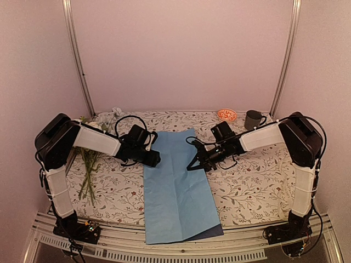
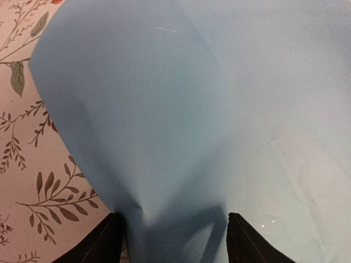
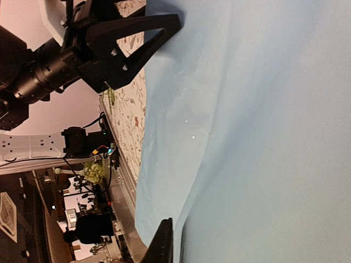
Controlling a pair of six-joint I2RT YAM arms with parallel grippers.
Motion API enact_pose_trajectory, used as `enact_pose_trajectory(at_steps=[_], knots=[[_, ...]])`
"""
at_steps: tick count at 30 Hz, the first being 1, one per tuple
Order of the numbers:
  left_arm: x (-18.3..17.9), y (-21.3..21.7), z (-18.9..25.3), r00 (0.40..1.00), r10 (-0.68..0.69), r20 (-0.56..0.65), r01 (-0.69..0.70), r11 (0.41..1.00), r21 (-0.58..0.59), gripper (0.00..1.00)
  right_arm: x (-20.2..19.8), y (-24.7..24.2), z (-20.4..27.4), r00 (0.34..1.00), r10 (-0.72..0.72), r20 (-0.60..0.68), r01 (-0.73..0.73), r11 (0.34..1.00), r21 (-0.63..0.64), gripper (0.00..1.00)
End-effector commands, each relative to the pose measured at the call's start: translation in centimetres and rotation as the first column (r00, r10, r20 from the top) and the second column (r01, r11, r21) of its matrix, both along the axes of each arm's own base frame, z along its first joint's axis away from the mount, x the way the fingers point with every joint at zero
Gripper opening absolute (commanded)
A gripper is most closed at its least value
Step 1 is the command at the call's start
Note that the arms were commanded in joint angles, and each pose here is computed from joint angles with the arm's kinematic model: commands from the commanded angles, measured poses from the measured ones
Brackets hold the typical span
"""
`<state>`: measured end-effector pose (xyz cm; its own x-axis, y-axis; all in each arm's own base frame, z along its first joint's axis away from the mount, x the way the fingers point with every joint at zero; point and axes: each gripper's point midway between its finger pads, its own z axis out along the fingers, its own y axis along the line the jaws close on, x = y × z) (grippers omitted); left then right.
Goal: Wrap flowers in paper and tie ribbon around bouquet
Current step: Pick up the folded wrapping paper from the center of the board, then pass from the right arm to the left
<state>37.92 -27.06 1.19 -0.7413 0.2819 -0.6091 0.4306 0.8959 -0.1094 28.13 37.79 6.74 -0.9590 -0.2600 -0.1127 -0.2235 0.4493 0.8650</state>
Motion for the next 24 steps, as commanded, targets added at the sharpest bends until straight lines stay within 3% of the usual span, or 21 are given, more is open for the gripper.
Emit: enact_pose_trajectory(at_steps=[1,3,5,8,10,13,15,16,19,24], knots=[[-5.6,1.8,-6.2,0.970,-0.025,-0.243,0.043,0.997,0.070,0.65,0.2,0.5,1.7,0.999,-0.022,0.048,0.023,1.000,-0.018,0.04],[-5.4,1.7,-5.3,0.975,-0.029,-0.220,0.044,0.997,0.065,0.65,0.2,0.6,2.4,0.999,-0.022,0.048,0.022,1.000,-0.004,0.00],[-4.3,1.1,-1.7,0.990,-0.045,-0.133,0.049,0.999,0.023,0.65,0.2,0.7,3.9,0.998,-0.026,0.065,0.025,0.999,0.022,0.00],[-3.1,-0.2,6.0,0.995,-0.070,0.068,0.073,0.996,-0.042,0.67,1.4,1.3,9.1,0.986,-0.067,0.153,0.052,0.994,0.101,0.00],[-3.3,-1.1,12.3,0.966,-0.096,0.241,0.118,0.990,-0.078,0.70,2.1,1.4,12.7,0.973,-0.116,0.201,0.086,0.985,0.152,0.00],[-6.6,-3.0,20.4,0.867,-0.194,0.459,0.280,0.952,-0.126,0.79,3.1,0.8,17.2,0.945,-0.207,0.252,0.157,0.966,0.205,0.00],[-10.7,-4.5,23.4,0.773,-0.308,0.554,0.453,0.880,-0.144,0.92,3.7,0.4,19.6,0.921,-0.276,0.276,0.211,0.947,0.243,0.00],[-13.3,-5.3,24.0,0.710,-0.387,0.589,0.555,0.821,-0.129,0.98,3.9,0.0,20.7,0.909,-0.313,0.274,0.242,0.934,0.263,0.00],[-19.9,-6.3,23.1,0.540,-0.558,0.630,0.736,0.676,-0.031,0.99,4.4,-0.8,23.4,0.873,-0.392,0.289,0.302,0.901,0.312,0.00],[-25.2,-5.1,23.0,0.385,-0.600,0.701,0.801,0.594,0.068,0.99,4.4,-1.3,25.2,0.858,-0.426,0.286,0.327,0.884,0.334,0.00]])
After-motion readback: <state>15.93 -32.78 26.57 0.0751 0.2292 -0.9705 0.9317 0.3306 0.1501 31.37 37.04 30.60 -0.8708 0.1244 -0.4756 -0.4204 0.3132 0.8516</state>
